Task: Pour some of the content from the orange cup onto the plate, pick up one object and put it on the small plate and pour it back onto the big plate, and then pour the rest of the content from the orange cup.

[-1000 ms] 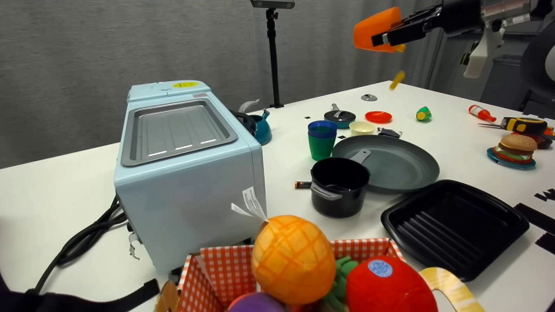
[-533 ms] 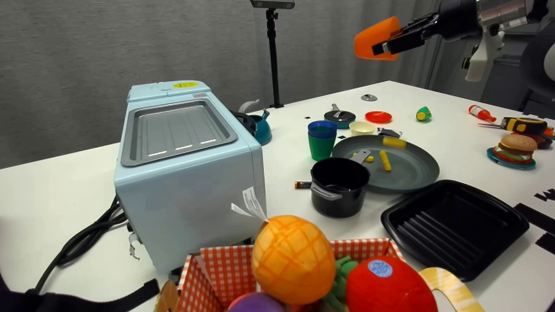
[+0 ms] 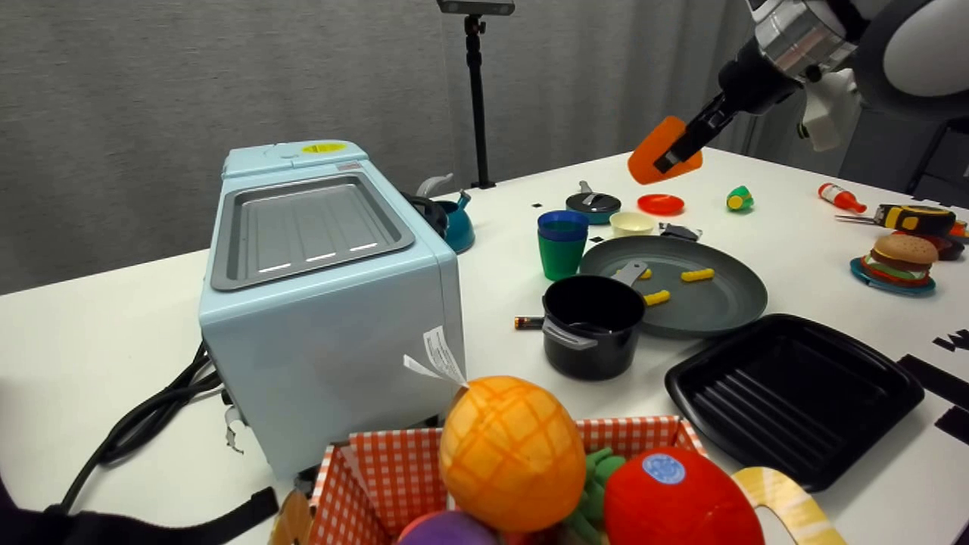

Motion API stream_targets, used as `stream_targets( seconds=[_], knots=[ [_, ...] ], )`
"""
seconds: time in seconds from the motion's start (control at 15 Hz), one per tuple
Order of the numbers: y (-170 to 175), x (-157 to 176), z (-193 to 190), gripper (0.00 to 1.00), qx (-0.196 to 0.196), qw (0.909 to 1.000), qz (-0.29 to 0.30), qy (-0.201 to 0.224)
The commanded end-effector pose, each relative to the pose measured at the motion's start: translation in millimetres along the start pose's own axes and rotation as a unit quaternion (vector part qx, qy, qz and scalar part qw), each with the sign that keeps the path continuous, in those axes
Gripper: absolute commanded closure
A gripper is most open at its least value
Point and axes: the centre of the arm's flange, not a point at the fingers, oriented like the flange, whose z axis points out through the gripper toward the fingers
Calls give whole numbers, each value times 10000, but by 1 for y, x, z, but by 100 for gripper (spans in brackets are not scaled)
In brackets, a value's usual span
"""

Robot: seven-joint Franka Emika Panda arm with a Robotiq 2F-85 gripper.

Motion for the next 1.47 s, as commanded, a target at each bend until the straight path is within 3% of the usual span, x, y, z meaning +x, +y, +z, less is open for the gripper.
stream_targets(
  seconds=[0.0,0.27,0.53,0.93,1.4],
  knots=[
    [32,39,24,47,5,9946,79,-1036],
    [48,39,47,47,268,9750,153,-2202],
    [55,53,56,47,407,9556,188,-2913],
    [93,67,67,47,348,9346,447,-3511],
    [120,19,97,47,339,9127,709,-4011]
  ],
)
